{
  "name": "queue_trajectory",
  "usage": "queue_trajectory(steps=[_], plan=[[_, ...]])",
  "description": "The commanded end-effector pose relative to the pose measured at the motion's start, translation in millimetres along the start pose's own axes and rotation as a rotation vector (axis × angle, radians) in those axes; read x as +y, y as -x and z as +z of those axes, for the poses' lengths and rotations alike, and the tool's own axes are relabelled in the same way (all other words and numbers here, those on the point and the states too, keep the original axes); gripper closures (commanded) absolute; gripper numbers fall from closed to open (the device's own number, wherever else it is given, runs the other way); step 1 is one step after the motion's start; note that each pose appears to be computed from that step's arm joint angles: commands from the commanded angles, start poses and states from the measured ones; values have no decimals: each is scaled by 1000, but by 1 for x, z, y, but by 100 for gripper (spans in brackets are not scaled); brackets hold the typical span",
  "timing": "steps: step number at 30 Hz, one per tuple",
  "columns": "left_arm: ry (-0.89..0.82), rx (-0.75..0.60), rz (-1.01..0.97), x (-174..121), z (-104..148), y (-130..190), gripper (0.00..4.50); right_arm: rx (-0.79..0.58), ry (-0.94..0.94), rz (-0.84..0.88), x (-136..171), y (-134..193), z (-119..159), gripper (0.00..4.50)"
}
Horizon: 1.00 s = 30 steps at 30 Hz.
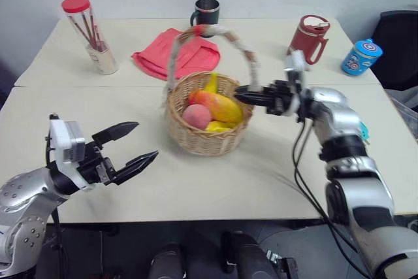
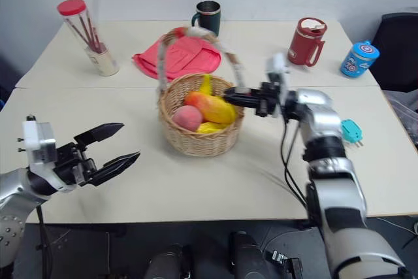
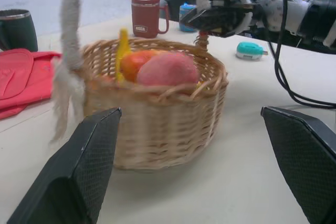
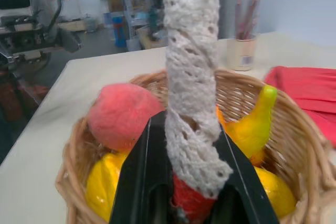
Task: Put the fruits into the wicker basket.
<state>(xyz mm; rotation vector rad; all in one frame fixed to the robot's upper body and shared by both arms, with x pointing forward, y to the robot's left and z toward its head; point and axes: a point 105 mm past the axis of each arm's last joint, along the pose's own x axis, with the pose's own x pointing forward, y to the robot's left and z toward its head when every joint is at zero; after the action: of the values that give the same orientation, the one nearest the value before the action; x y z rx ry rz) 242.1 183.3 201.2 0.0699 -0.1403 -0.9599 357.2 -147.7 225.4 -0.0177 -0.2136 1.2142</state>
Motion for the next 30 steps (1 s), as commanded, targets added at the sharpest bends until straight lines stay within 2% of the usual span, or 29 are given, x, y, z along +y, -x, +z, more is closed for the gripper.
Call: queue_trajectory(steps=[1,4,7,14,16,20,26,27,30], plan=[[-26,-26,-37,4,4,-8,0,-112,114,-180,5,25,46,429],[-23,-24,-67,7,3,-13,0,-111,132,-334,6,48,49,429],[-22,-14,-117,13,3,-21,0,-59,207,-623,-5,89,41,429],[-28,-7,-176,20,4,-32,0,32,187,-863,-18,120,12,429],[-29,-6,-181,22,4,-34,0,28,207,-902,-21,121,10,356],[-23,7,-187,22,3,-31,0,6,184,-859,-12,114,11,233],[18,144,-176,23,-21,-5,0,48,275,-729,11,133,27,28],[10,177,-158,25,-28,3,0,87,301,-700,16,139,27,2],[-40,273,-90,33,-46,27,0,202,351,-612,27,156,24,2]])
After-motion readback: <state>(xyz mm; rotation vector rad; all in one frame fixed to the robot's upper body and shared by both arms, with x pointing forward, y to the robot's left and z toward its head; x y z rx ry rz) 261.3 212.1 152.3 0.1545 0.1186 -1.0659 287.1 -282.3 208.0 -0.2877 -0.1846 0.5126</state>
